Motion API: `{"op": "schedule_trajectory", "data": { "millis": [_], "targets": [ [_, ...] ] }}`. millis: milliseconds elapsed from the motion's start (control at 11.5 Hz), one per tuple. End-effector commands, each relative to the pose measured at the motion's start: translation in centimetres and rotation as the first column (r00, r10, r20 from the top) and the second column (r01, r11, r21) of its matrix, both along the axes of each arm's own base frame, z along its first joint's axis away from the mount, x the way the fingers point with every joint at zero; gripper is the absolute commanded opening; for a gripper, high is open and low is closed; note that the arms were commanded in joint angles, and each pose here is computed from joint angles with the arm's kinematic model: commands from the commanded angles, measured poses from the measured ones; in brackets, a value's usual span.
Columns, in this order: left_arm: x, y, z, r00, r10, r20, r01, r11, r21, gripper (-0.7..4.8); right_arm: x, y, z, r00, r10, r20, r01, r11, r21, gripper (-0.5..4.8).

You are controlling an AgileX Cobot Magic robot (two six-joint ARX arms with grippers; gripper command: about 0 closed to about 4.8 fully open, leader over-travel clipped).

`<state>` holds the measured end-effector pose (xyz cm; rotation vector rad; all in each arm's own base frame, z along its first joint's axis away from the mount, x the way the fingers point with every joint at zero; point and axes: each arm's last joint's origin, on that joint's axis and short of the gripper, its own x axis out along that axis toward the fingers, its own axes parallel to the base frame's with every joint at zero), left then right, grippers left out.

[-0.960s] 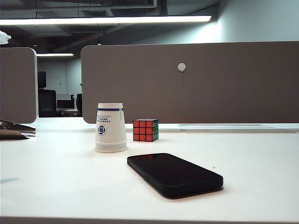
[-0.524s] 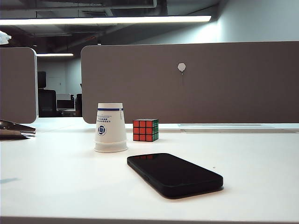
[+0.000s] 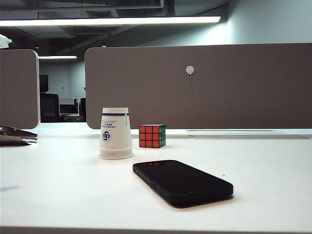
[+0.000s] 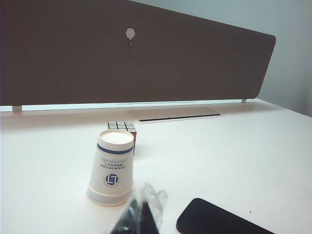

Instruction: Carefully pick up the cup on the right and stack it on top of the cup on the left.

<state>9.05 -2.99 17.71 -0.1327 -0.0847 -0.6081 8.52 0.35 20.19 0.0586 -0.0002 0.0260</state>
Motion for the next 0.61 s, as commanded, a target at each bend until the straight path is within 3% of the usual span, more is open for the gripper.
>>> {"op": "schedule_trajectory", "data": {
  "millis": [87, 611],
  "targets": [
    [0.0, 0.0, 0.1, 1.000, -0.004, 0.002, 0.004, 1.000, 0.000, -0.05, 0.0, 0.0, -0.5, 0.999, 0.003, -0.051, -0.003, 1.000, -0.001, -0.01],
    [0.0, 0.0, 0.1, 1.000, -0.004, 0.001, 0.004, 1.000, 0.001, -0.05, 0.4, 0.0, -2.0, 0.995, 0.002, -0.100, -0.002, 1.000, -0.003, -0.01]
  ]
}}
